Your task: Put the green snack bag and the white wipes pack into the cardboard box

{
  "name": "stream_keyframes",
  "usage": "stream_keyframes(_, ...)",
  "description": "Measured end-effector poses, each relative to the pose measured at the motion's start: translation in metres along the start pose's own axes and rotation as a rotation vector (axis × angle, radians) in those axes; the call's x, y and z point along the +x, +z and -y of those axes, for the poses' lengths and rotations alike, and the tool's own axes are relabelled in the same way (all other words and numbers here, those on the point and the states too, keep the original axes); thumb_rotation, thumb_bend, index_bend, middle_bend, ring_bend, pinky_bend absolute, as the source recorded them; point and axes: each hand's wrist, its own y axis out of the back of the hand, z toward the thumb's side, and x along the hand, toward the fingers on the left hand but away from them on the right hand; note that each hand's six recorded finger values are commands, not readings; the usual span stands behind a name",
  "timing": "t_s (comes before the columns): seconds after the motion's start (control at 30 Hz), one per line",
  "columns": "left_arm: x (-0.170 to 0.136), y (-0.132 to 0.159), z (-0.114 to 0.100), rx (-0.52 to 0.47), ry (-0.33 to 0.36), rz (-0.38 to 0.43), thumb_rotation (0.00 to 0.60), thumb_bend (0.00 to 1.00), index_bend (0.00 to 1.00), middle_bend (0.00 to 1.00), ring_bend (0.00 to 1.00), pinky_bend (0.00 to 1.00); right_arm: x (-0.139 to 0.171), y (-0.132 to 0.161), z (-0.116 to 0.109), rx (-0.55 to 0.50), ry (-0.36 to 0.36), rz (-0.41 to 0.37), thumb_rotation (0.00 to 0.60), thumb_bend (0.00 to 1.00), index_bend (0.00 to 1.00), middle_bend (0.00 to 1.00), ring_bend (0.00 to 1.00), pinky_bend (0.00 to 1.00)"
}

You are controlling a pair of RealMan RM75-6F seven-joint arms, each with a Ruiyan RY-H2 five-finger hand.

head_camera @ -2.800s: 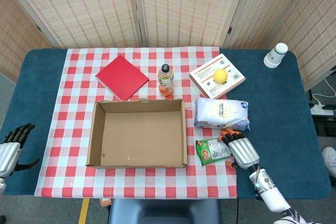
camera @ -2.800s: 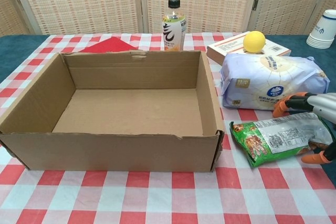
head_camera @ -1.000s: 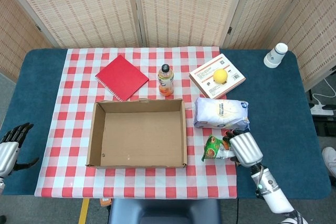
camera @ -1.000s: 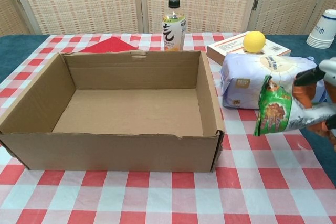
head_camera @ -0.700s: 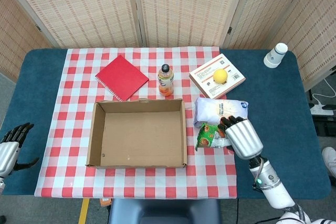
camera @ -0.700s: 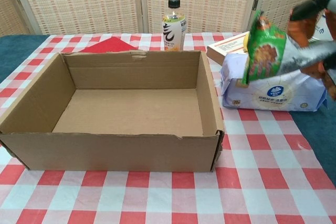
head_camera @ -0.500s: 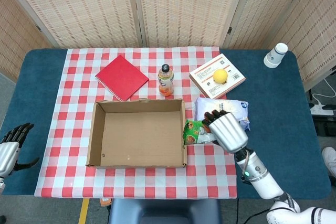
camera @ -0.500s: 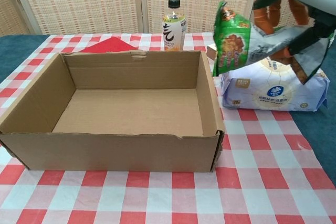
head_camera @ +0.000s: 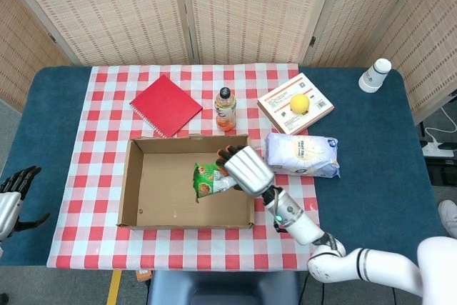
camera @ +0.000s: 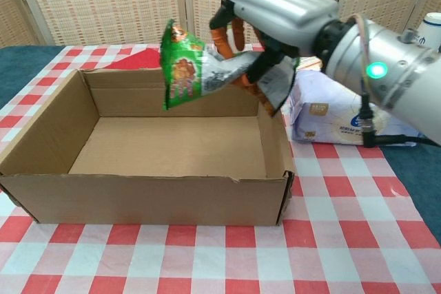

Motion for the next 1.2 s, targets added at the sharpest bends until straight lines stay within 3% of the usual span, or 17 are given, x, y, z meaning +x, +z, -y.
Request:
stream_keyframes(0.3, 0.001, -0.003, -0.002, -0.012, 0.002, -0.002, 0.600, 0.20, 0.06, 0.01, 0.00, 0.10, -0.045, 0.026, 0.005, -0.056, -0.066, -0.047, 0.600, 0.37, 0.73, 0.50, 0.51, 0.70)
stream_keyframes(0.57, 0.001, -0.005, -0.003, -0.018, 0.005, -0.005, 0.600, 0.20, 0.06, 0.02, 0.00, 0.10, -0.068, 0.036, 0.029, -0.081, -0.036, -0.047, 0.600, 0.36, 0.69, 0.50, 0.50, 0.70)
stream_keyframes(0.6, 0.001, -0.005, -0.004, -0.019, 0.006, -0.006, 0.600, 0.20, 0.06, 0.02, 0.00, 0.10, -0.069, 0.036, 0.033, -0.086, -0.029, -0.046, 0.600, 0.29, 0.61, 0.49, 0.45, 0.64)
stream_keyframes(0.67, 0.001, -0.006, -0.004, -0.021, 0.006, -0.006, 0.600, 0.20, 0.06, 0.02, 0.00, 0.10, -0.071, 0.034, 0.042, -0.105, 0.005, -0.041, 0.600, 0.11, 0.39, 0.36, 0.23, 0.40)
stream_keyframes(0.7, 0.001, -0.006, -0.004, -0.022, 0.007, -0.007, 0.600, 0.20, 0.06, 0.02, 0.00, 0.10, -0.071, 0.034, 0.046, -0.113, 0.025, -0.041, 0.600, 0.02, 0.22, 0.22, 0.08, 0.20)
stream_keyframes(0.73, 0.001, -0.006, -0.004, -0.023, 0.007, -0.007, 0.600, 0.20, 0.06, 0.02, 0.00, 0.10, -0.071, 0.034, 0.050, -0.120, 0.048, -0.041, 0.600, 0.00, 0.11, 0.12, 0.01, 0.08)
stream_keyframes(0.77, 0.001, -0.007, -0.004, -0.024, 0.007, -0.007, 0.600, 0.20, 0.06, 0.02, 0.00, 0.10, -0.071, 0.034, 0.056, -0.133, 0.082, -0.039, 0.600, 0.00, 0.06, 0.07, 0.00, 0.04)
stream_keyframes(0.8, 0.001, -0.007, -0.004, -0.024, 0.007, -0.008, 0.600, 0.20, 0.06, 0.02, 0.00, 0.10, -0.071, 0.033, 0.059, -0.144, 0.107, -0.037, 0.600, 0.00, 0.01, 0.02, 0.00, 0.00)
stream_keyframes(0.9, 0.002, -0.008, -0.004, -0.024, 0.007, -0.009, 0.600, 0.20, 0.06, 0.02, 0.00, 0.10, -0.071, 0.029, 0.065, -0.173, 0.160, -0.028, 0.600, 0.00, 0.00, 0.00, 0.00, 0.00)
stream_keyframes(1.2, 0.002, -0.008, -0.003, -0.020, 0.003, -0.010, 0.600, 0.20, 0.06, 0.02, 0.00, 0.10, -0.069, 0.018, 0.043, -0.075, 0.125, -0.031, 0.600, 0.00, 0.00, 0.00, 0.00, 0.00)
